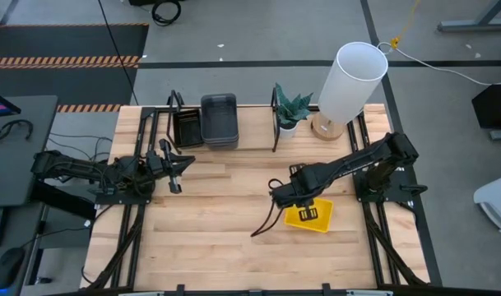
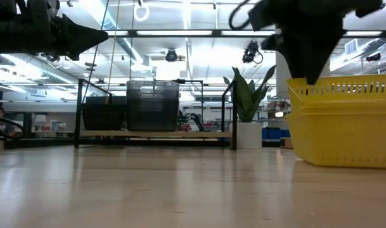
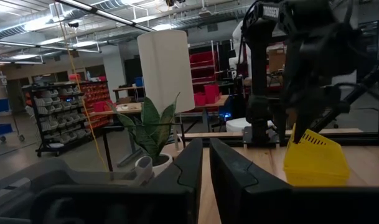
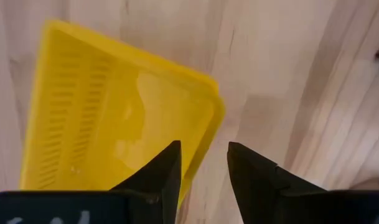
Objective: Stack baskets on shelf by color
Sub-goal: Put the stacked yellow bins on the shelf
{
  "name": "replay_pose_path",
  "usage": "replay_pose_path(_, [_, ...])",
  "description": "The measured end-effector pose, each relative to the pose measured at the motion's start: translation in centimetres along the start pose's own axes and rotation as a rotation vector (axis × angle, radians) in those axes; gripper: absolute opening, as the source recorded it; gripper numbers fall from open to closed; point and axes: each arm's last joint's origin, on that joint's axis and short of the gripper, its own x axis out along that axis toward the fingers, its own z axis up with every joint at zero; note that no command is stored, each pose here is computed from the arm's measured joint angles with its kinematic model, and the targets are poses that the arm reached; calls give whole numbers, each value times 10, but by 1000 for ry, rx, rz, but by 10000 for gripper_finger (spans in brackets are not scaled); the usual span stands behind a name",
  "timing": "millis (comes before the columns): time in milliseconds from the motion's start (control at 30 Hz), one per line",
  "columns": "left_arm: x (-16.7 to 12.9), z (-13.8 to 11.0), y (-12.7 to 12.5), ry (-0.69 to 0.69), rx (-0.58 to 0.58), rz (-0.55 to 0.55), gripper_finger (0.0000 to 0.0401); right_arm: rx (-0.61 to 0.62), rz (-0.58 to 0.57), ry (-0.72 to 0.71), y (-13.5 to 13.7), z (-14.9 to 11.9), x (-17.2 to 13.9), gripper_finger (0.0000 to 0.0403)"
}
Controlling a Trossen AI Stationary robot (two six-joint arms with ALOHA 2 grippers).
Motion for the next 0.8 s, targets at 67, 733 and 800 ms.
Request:
replay_pose_path(67, [0,0,0,0,0,0,37,33,0,17,0,-2,8,127])
replay_pose_path(733, [0,0,0,0,0,0,37,102,115,88,-2,-9,30,5])
replay_pose_path(800, [0,0,0,0,0,0,34,71,132,64,-1,-7,30,8])
